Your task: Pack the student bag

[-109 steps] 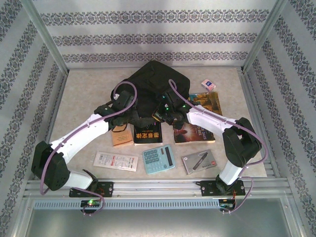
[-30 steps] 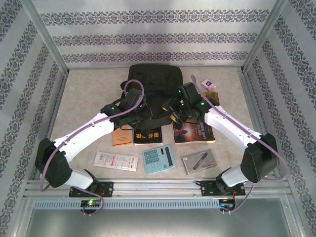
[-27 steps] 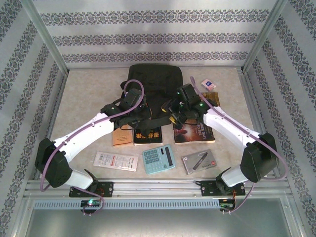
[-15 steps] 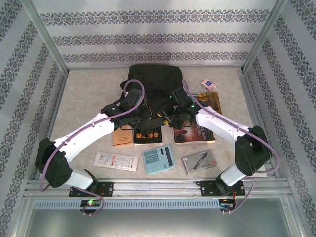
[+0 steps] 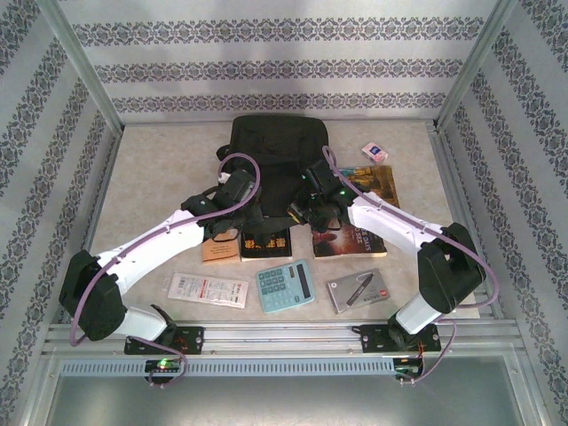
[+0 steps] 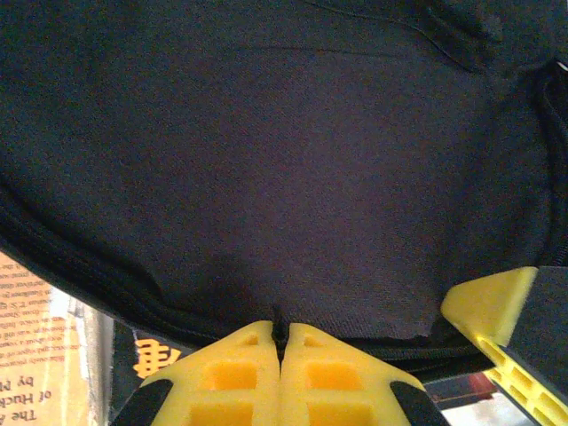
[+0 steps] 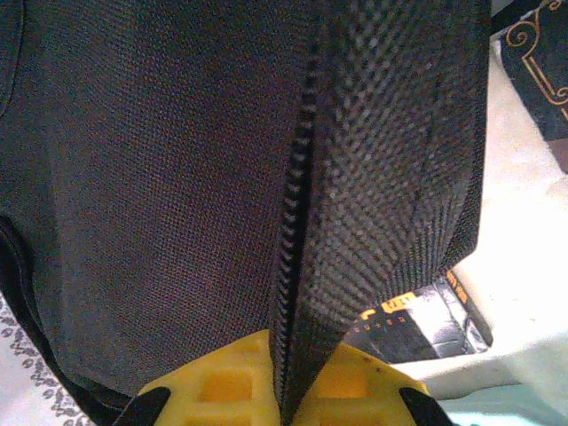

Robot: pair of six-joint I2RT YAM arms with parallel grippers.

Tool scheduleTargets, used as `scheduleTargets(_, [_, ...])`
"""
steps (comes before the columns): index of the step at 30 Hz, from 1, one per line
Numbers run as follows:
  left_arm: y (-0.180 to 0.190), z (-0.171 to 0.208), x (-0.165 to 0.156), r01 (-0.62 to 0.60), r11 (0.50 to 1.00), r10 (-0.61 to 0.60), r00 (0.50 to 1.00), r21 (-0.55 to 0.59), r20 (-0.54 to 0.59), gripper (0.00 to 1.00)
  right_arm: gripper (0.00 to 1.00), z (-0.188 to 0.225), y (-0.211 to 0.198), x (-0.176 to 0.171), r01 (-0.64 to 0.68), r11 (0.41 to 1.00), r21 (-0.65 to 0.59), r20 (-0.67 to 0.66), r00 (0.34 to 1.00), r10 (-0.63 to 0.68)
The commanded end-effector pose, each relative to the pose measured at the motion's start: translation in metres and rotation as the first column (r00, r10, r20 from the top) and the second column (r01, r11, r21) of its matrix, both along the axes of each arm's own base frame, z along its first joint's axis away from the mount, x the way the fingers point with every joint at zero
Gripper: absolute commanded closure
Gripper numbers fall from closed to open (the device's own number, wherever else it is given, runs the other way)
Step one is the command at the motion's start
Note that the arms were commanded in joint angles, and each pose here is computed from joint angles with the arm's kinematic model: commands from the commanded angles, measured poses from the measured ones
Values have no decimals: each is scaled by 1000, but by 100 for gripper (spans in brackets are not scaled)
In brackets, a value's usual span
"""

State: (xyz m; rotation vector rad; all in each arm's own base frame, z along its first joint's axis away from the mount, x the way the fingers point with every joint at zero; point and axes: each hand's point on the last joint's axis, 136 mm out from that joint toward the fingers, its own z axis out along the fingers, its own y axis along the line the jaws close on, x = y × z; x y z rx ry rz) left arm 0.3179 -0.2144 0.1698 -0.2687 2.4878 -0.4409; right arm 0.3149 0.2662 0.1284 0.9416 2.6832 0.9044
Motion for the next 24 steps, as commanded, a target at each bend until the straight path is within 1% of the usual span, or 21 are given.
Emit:
scheduleTargets(1, [18,9,-1,-10,996,6,999,88,52,100,100,-7,-12,2,1,996,-84,31,1000,2])
scheduleTargets(8, [37,13,3,-15,974,-2,997,228,75,100,100,-8,-13,5,-50,989,-137,50,997,58])
scheduleTargets(10, [42,11,3,-18,968,0,997,252,72,100,100,-7,-15,6,-56,988,-145,55,996,64])
scheduleTargets(16, [64,10,5,-66,963,49,996,260,69,100,100,-5,-25,11,-72,982,-174,77,993,86])
scheduleTargets(20, [85,7,11,-114,963,107,993,245,43,100,100,-5,-34,16,-75,981,-178,80,993,91])
scheduleTargets(24, [99,12,18,-148,963,139,989,223,53,100,100,-1,-39,21,-89,981,-173,102,989,107])
